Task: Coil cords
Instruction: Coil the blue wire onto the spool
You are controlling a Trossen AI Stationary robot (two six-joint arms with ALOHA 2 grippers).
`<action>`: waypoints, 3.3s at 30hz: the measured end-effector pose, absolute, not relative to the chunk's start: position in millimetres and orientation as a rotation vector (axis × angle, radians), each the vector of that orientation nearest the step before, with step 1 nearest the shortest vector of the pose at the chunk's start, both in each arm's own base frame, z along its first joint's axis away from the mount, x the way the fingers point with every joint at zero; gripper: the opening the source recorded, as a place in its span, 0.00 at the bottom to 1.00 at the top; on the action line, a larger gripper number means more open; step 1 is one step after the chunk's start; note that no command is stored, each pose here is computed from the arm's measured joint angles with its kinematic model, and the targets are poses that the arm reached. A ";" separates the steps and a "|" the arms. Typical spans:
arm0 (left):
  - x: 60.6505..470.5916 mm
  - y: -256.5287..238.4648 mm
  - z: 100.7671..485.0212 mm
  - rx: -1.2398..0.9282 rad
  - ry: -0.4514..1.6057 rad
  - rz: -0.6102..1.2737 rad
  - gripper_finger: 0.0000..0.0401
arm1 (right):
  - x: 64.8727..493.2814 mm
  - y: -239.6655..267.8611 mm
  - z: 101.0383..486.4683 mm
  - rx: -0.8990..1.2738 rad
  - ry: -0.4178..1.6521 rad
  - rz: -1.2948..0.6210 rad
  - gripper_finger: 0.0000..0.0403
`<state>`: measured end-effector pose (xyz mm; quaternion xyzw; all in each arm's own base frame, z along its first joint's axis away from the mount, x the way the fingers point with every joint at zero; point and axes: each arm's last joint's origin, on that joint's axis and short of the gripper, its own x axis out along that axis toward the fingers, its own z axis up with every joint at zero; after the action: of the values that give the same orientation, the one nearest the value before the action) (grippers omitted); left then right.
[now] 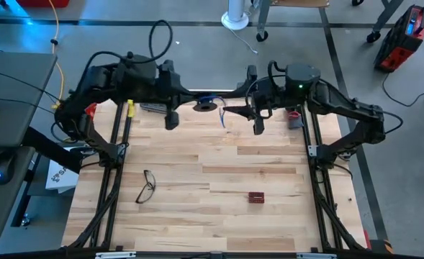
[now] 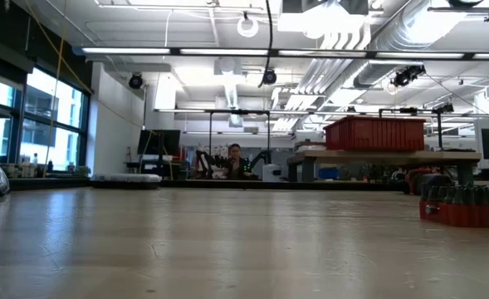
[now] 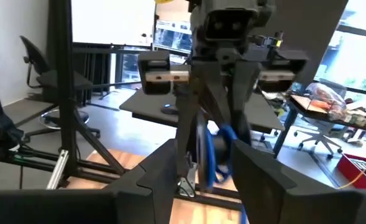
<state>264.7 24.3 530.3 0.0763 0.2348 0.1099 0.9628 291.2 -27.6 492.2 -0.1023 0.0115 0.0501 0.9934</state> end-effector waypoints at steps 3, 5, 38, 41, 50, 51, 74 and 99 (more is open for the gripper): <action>271.0 23.2 529.7 0.164 0.460 0.216 0.00 | 293.3 -26.1 490.6 -0.195 0.029 0.107 0.33; 272.4 22.8 530.7 0.165 0.446 0.216 0.00 | 296.1 -24.4 488.0 -0.197 0.042 0.115 0.32; 282.4 22.8 531.5 0.070 0.397 0.235 0.06 | 299.0 -23.2 489.1 -0.121 0.022 0.114 0.00; 272.8 24.0 533.9 0.038 0.411 0.251 0.16 | 298.7 -25.5 490.0 -0.101 0.016 0.109 0.00; 218.9 24.5 543.5 0.015 0.469 0.358 0.42 | 297.7 -33.4 492.6 -0.025 -0.006 0.103 0.00; 215.0 25.9 540.6 -0.016 0.498 0.374 0.43 | 297.6 -34.8 495.0 -0.004 -0.030 0.104 0.00; 293.2 20.3 444.9 -0.302 0.024 0.052 0.48 | 324.1 -30.6 507.2 0.150 -0.307 0.310 0.00; 305.7 19.7 437.7 -0.290 0.047 -0.062 0.03 | 323.2 -29.9 509.4 0.140 -0.329 0.322 0.00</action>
<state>305.7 19.7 437.7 -0.1446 0.0234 -0.0307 0.9887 323.2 -29.9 509.4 0.0693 -0.1630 0.1595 0.9712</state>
